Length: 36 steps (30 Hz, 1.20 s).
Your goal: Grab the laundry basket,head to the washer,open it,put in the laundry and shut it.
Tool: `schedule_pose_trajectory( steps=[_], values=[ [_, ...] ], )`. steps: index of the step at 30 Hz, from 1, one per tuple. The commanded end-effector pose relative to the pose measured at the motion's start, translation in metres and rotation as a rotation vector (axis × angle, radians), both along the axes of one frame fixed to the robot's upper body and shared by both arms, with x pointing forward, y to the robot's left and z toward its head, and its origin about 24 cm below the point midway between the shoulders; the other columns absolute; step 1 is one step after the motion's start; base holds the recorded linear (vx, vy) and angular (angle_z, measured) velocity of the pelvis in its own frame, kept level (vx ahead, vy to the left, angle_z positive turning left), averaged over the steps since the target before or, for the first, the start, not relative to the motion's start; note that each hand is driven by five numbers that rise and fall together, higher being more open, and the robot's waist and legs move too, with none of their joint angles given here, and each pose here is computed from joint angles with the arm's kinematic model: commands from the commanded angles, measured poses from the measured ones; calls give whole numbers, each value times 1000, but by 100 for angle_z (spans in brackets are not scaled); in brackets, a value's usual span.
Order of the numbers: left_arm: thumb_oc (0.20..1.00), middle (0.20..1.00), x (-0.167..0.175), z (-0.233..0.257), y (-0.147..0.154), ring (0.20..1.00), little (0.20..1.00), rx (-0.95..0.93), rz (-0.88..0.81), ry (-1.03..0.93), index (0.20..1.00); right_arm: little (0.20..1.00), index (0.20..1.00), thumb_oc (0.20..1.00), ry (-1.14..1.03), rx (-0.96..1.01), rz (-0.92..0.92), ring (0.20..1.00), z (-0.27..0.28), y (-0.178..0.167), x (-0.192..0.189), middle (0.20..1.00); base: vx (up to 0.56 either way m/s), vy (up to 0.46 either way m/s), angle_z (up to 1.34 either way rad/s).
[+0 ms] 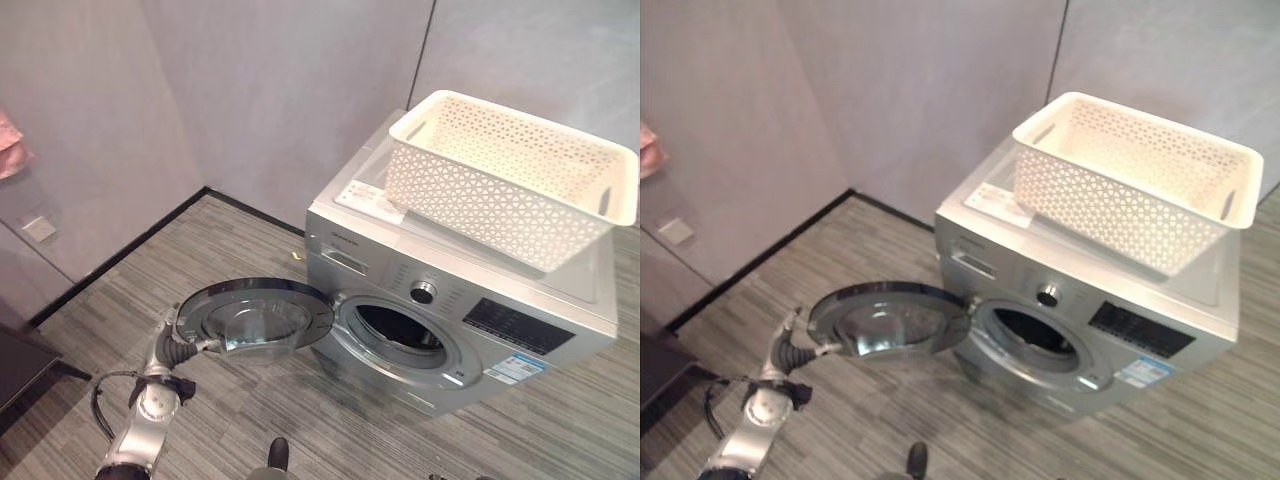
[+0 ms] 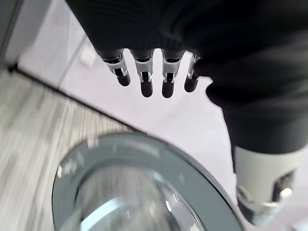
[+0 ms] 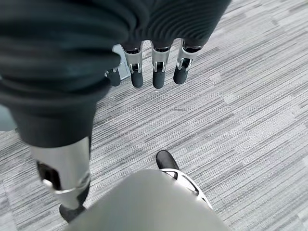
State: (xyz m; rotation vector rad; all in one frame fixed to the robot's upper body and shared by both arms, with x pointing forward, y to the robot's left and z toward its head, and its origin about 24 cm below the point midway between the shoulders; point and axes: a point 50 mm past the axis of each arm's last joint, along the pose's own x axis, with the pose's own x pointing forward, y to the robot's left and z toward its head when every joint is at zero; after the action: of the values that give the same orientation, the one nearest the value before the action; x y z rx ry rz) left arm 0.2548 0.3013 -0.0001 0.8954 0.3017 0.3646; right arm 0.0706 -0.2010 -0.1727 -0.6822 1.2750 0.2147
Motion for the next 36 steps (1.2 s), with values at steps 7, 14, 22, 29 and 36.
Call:
schedule_pose_trajectory(
  steps=[7, 14, 22, 29, 36],
  values=[
    [1000, 1000, 73, 155, 75, 1000, 1000, 382, 260, -296, 1000, 1000, 1000, 1000, -277, -26, 155, 1000, 25, -3, 81, 1000, -136, 16, -21],
    [1000, 1000, 94, 234, 77, 1000, 1000, 296, 322, -455, 1000, 1000, 1000, 1000, -416, 56, 308, 1000, 42, 29, 119, 1000, -52, 5, -8],
    [1000, 1000, 102, 246, 74, 1000, 1000, 171, 340, -409, 1000, 1000, 1000, 1000, -425, 140, 406, 1000, 46, 68, 130, 1000, -3, -7, -3],
    [1000, 1000, 113, 219, 58, 1000, 1000, 215, 247, -274, 1000, 1000, 1000, 1000, -257, 101, 382, 1000, 27, 54, 100, 1000, 7, -9, 2],
    [1000, 1000, 126, 157, 19, 1000, 1000, 187, 75, -106, 1000, 1000, 1000, 1000, 133, -2, 6, 1000, -1, -17, -16, 1000, 45, -24, -6]
  ],
)
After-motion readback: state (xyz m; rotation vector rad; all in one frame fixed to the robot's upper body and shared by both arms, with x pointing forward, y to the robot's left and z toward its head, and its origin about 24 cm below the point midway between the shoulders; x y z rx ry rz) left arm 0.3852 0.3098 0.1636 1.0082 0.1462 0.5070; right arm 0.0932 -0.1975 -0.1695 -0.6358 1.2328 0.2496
